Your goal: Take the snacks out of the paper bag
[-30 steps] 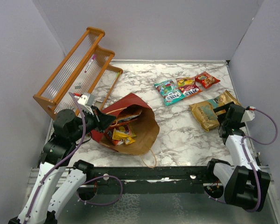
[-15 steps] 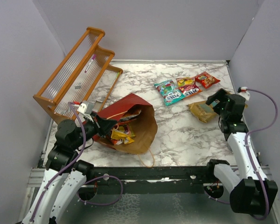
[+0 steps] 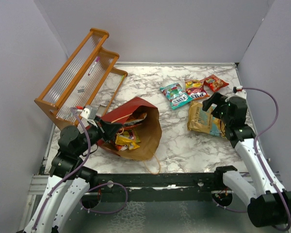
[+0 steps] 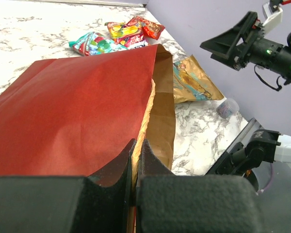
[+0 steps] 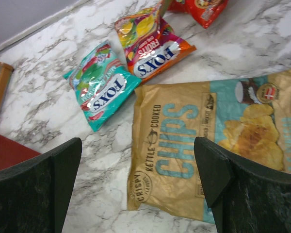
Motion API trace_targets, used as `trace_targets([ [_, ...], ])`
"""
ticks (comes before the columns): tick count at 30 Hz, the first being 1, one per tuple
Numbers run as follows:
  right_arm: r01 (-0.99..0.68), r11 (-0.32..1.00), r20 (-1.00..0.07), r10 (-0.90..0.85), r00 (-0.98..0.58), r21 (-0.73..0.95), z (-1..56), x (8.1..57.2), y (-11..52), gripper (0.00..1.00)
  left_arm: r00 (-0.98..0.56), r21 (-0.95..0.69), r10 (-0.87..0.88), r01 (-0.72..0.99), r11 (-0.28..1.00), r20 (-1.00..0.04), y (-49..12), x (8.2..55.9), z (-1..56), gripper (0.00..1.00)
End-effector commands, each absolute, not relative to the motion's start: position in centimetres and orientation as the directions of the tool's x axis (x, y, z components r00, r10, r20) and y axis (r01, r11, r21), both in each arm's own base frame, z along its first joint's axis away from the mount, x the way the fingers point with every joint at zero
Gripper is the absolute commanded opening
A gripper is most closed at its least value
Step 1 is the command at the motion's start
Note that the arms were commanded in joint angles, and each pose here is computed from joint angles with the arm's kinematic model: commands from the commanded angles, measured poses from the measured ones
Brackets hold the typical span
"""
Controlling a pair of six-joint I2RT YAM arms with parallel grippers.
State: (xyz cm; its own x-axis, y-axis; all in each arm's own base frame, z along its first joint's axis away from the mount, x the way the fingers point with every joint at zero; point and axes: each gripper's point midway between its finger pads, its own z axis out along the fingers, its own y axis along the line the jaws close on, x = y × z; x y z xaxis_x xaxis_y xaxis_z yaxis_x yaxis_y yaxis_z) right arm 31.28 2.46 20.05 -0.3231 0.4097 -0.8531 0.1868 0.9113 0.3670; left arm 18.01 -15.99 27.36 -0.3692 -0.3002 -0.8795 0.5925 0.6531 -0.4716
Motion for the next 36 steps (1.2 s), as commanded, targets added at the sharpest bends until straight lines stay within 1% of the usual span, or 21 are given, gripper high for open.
trace_targets([
  [1, -0.061, 0.950, -0.923, 0.280, -0.264, 0.306, 22.0, 30.6, 4.9, 0.99, -0.304, -0.390, -0.250, 0.619, 0.682, -0.919, -15.6, 18.2, 28.5, 0.00],
  [3, -0.247, 0.915, -0.925, 0.243, -0.291, 0.318, 23.0, 30.2, 8.1, 0.99, -0.315, -0.392, -0.242, 0.620, 0.679, -0.918, -15.7, 18.1, 28.3, 0.00],
  [5, -0.424, 0.838, -0.927, 0.227, -0.300, 0.343, 23.9, 28.9, 11.4, 0.99, -0.312, -0.408, -0.265, 0.643, 0.647, -0.912, -16.1, 17.7, 28.5, 0.00],
  [7, -0.560, 0.759, -0.938, 0.207, -0.276, 0.332, 24.9, 27.5, 14.4, 0.99, -0.286, -0.400, -0.279, 0.646, 0.650, -0.917, -15.9, 17.6, 28.9, 0.00],
  [9, -0.684, 0.677, -0.962, 0.159, -0.224, 0.271, 25.9, 25.7, 17.8, 0.99, -0.272, -0.392, -0.282, 0.622, 0.678, -0.920, -15.3, 17.7, 29.0, 0.00],
  [12, -0.874, 0.476, -0.995, 0.059, -0.074, 0.093, 27.3, 21.1, 23.3, 0.99, -0.245, -0.377, -0.286, 0.618, 0.690, -0.926, -14.8, 17.5, 29.4, 0.00],
  [14, -0.933, 0.359, -1.000, 0.017, 0.023, -0.016, 27.2, 18.2, 26.4, 0.99, -0.211, -0.370, -0.308, 0.617, 0.694, -0.928, -14.4, 17.2, 30.0, 0.00],
  [17, -0.957, 0.227, -0.984, -0.047, 0.174, -0.180, 26.6, 15.0, 29.9, 1.00, -0.182, -0.365, -0.323, 0.593, 0.718, -0.929, -13.7, 17.2, 30.4, 0.00],
  [18, -0.961, 0.182, -0.978, -0.066, 0.200, -0.209, 26.1, 14.1, 30.7, 0.97, -0.175, -0.363, -0.325, 0.588, 0.723, -0.929, -13.5, 17.2, 30.5, 0.00],
  [19, -0.954, 0.118, -0.960, -0.093, 0.264, -0.274, 25.6, 13.4, 31.6, 0.93, -0.171, -0.363, -0.328, 0.586, 0.725, -0.929, -13.4, 17.2, 30.5, 0.00],
  [21, -0.936, -0.009, -0.929, -0.119, 0.349, -0.351, 24.7, 11.8, 32.8, 0.80, -0.168, -0.364, -0.331, 0.590, 0.721, -0.929, -13.5, 17.1, 30.6, 0.00],
  [23, -0.913, -0.074, -0.904, -0.130, 0.408, -0.401, 24.4, 11.2, 33.8, 0.69, -0.171, -0.363, -0.329, 0.597, 0.715, -0.929, -13.6, 17.0, 30.5, 0.00],
  [25, -0.895, -0.080, -0.885, -0.136, 0.445, -0.438, 24.5, 11.7, 34.6, 0.60, -0.183, -0.366, -0.324, 0.605, 0.707, -0.928, -13.9, 17.1, 30.4, 0.00],
  [27, -0.886, -0.019, -0.874, -0.151, 0.461, -0.464, 24.5, 13.0, 35.2, 0.49, -0.197, -0.366, -0.314, 0.610, 0.703, -0.929, -14.2, 17.2, 30.2, 0.00],
  [31, -0.854, 0.086, -0.849, -0.201, 0.489, -0.513, 24.0, 15.2, 37.0, 0.38, -0.219, -0.374, -0.305, 0.608, 0.701, -0.927, -14.4, 17.6, 29.7, 0.00],
  [33, -0.827, 0.094, -0.817, -0.255, 0.518, -0.554, 23.0, 15.7, 38.3, 0.37, -0.226, -0.377, -0.303, 0.601, 0.705, -0.926, -14.4, 17.7, 29.6, 0.00],
  [36, -0.780, 0.201, -0.792, -0.325, 0.517, -0.592, 22.7, 18.1, 39.3, 0.36, -0.217, -0.373, -0.305, 0.602, 0.706, -0.927, -14.3, 17.7, 29.7, 0.00],
])
